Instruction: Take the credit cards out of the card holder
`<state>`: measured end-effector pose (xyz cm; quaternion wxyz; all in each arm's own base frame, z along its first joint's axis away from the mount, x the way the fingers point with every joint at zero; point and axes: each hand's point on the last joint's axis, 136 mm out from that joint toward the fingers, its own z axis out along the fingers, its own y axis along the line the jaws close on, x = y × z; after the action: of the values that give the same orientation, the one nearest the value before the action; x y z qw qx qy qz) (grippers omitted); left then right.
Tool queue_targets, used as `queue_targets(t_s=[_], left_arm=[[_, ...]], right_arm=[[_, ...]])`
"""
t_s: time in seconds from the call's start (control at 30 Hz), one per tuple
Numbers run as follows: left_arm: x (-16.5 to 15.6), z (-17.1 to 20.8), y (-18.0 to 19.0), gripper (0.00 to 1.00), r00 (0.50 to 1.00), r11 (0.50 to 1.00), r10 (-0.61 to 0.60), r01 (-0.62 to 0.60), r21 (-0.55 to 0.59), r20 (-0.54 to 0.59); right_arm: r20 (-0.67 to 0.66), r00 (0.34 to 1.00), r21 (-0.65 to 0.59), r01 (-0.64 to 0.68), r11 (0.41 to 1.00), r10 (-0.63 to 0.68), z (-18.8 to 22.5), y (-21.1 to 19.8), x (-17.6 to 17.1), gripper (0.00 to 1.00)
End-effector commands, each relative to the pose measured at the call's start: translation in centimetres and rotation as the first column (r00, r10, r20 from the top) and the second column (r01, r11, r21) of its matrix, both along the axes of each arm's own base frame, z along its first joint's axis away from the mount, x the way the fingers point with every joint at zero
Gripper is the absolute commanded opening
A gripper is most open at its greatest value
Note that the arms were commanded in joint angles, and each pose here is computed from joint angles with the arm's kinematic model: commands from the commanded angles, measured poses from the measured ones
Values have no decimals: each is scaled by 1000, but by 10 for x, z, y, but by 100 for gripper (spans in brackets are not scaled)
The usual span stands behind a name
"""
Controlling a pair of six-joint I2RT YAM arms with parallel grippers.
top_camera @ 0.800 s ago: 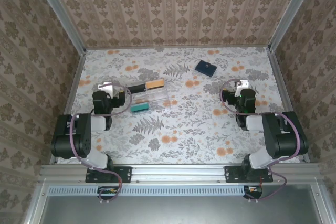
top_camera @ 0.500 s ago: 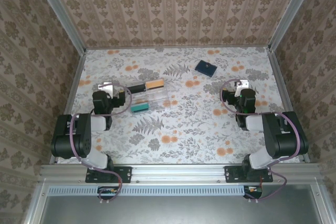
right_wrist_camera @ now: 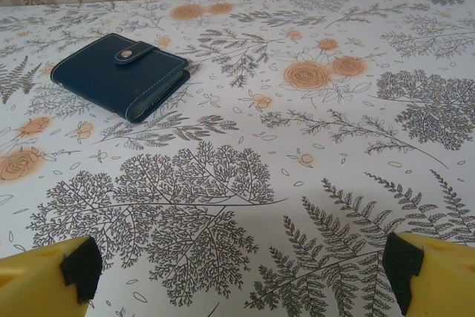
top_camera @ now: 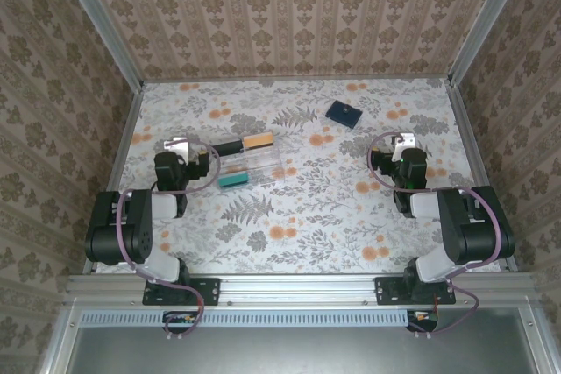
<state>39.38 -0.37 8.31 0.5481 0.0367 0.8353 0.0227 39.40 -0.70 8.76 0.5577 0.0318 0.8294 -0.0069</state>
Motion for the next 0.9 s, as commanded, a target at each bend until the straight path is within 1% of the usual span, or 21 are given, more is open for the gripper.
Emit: queue_targets(t_s=[0.0, 0.1, 0.2, 0.3, 0.37, 0.4, 0.43, 0.5, 0.53, 0.57, 0.6, 0.67, 0.77, 0.87], left_arm=[[10, 21, 4, 100, 1000, 1000, 11, -11, -6, 22], [12, 38, 8, 100, 999, 999, 38, -38, 1, -31], [11, 69, 18, 100, 994, 995, 100, -99, 6, -42], [4, 99, 33, 100, 978, 980, 197, -198, -18, -68], [-4, 113, 46, 100, 948, 951, 297, -304, -57, -112], [-10, 121, 51, 100, 931, 933, 339, -351, -82, -137], [-14, 128, 51, 100, 929, 929, 336, -354, -105, -158], [-19, 137, 49, 100, 929, 926, 329, -353, -136, -172], [-25, 140, 50, 100, 919, 910, 349, -378, -167, -181], [-28, 144, 50, 100, 916, 898, 358, -391, -203, -182], [-30, 148, 46, 100, 922, 896, 345, -379, -231, -177], [-34, 156, 37, 100, 938, 893, 305, -341, -293, -163], [-38, 166, 19, 100, 963, 898, 220, -262, -354, -156], [-43, 177, 10, 100, 968, 898, 190, -239, -368, -164]], right_arm=[[27, 1000, -5, -14, 1000, 14, 10, 2, 7, 100], [34, 999, -5, -10, 1000, 10, 14, 1, 6, 100], [20, 1000, -5, 9, 1000, -9, 30, -2, 5, 100], [-3, 999, 1, 46, 999, -46, 54, -7, 4, 100], [1, 998, 40, 67, 997, -68, 71, -8, 4, 100], [16, 996, 83, 87, 993, -89, 81, -9, 5, 100], [24, 995, 137, 94, 986, -98, 92, -8, 7, 100], [32, 998, 216, 37, 976, -45, 111, 6, 12, 100], [7, 998, 277, 57, 959, -62, 116, 7, 15, 100], [-18, 999, 322, 53, 945, -50, 120, 11, 22, 100], [-35, 999, 344, 28, 939, -17, 125, 18, 29, 100], [-120, 992, 402, 21, 915, 30, 123, 29, 47, 100], [-195, 975, 431, -9, 902, 103, 114, 49, 74, 100], [-236, 964, 409, -16, 912, 123, 103, 66, 102, 100]])
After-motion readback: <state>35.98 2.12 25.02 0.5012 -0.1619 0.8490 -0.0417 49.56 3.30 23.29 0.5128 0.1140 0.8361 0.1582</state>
